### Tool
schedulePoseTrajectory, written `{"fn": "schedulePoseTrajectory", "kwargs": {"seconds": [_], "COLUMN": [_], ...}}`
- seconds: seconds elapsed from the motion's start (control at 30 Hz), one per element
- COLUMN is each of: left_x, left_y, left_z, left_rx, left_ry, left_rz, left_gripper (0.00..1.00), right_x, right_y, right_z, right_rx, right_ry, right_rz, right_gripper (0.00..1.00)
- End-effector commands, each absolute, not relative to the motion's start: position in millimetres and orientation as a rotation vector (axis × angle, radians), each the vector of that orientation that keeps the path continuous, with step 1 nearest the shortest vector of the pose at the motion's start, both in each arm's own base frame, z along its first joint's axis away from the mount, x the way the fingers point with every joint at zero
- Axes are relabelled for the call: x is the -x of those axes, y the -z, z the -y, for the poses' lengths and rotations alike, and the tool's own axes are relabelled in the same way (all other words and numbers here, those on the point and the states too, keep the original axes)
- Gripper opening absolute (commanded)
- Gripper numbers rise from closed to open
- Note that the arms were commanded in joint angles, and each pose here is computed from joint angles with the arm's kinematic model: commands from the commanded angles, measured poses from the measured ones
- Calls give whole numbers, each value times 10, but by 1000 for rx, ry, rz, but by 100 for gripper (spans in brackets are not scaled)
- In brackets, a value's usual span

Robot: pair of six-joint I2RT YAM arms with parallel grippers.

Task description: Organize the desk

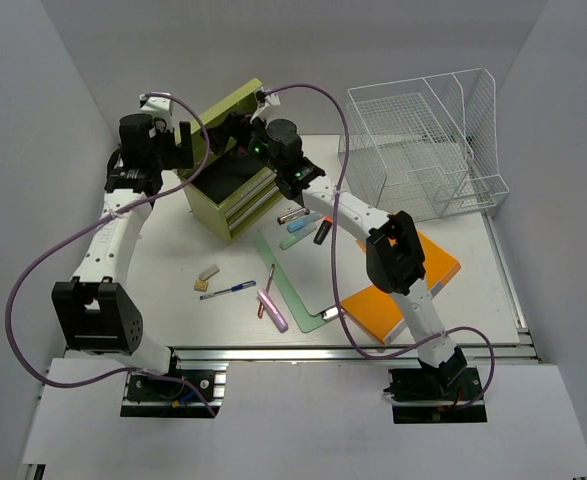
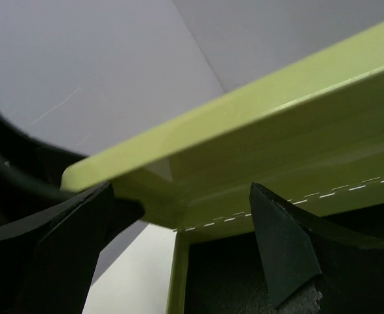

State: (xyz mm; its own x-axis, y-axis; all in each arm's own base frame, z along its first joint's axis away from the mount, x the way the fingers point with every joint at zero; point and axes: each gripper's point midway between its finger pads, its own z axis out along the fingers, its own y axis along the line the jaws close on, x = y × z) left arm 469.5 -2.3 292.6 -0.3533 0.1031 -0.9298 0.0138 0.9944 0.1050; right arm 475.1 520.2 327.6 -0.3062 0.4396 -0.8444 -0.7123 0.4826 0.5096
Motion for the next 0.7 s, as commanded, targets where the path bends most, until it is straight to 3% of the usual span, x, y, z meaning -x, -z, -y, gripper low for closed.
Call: {"fn": "schedulePoseTrajectory", "kwargs": {"seconds": [0.0,0.4,0.67], "left_x": [-4819,-4991,-4890], "left_y": [-3284,-3181,-3272], "left_z": [-100,-91,-48], "left_rx": [11,15,21], "left_ry": [-125,-124,-88], "left_rz": [-1822,-1840,-1814], "left_gripper": [97,97,98], "right_x": [-4535,-4021,-3735], "right_y": [-3770,-3849,-3223], "right_z": [-5101,-4270,-3769], "right_rx": [330,441,449], "right_ry": [-1190,-1114,-950], "right_rz": [-1396,-1432,-1659], "right_gripper": [89,89,89]}}
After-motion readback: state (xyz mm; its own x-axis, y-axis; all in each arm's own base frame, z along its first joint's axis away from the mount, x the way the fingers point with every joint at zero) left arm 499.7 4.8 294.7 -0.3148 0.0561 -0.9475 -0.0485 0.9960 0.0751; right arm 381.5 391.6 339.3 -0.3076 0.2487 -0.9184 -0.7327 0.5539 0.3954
